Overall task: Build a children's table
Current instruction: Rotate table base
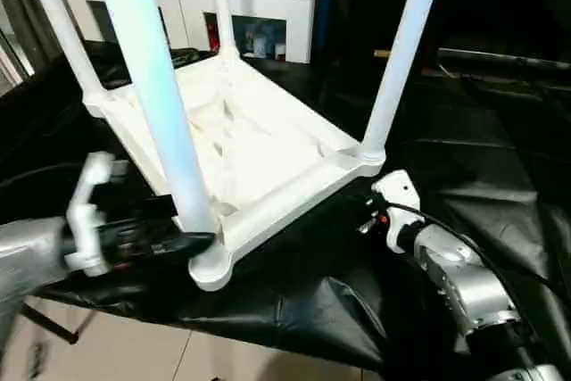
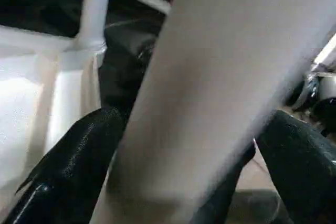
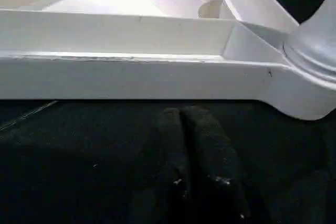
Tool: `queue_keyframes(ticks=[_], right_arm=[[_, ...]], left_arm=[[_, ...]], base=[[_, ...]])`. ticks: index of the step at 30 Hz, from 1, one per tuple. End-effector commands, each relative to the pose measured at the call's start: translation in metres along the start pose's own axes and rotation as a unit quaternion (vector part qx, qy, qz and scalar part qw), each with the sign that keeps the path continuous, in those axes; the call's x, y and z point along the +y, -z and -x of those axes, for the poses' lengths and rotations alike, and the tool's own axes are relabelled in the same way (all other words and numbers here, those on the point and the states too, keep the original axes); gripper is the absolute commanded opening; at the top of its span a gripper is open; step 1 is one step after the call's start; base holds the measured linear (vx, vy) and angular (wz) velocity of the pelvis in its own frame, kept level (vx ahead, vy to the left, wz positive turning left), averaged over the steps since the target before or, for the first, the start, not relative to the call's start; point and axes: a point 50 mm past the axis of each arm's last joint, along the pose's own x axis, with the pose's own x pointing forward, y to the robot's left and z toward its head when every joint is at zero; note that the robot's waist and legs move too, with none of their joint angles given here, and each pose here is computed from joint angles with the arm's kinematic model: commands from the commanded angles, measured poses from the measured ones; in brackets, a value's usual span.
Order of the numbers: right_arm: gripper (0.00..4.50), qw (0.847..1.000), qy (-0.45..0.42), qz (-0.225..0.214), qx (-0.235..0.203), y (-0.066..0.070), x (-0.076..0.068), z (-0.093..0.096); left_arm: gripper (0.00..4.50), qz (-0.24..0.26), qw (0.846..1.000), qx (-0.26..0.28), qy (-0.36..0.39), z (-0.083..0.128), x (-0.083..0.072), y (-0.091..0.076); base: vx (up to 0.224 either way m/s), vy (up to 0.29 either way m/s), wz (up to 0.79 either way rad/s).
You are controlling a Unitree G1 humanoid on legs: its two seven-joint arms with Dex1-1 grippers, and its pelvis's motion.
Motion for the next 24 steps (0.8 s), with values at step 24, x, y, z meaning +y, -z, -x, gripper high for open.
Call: queue_keyframes(ticks=[24], right_arm=[[0.04,0.999,-0.028,0.022,0.008,-0.007,0.031,-0.048]], left_arm=[[4.50,-0.097,0.983,0.011,0.157,-0.153,-0.006,0.007]], base=[[0.000,0.000,0.00]])
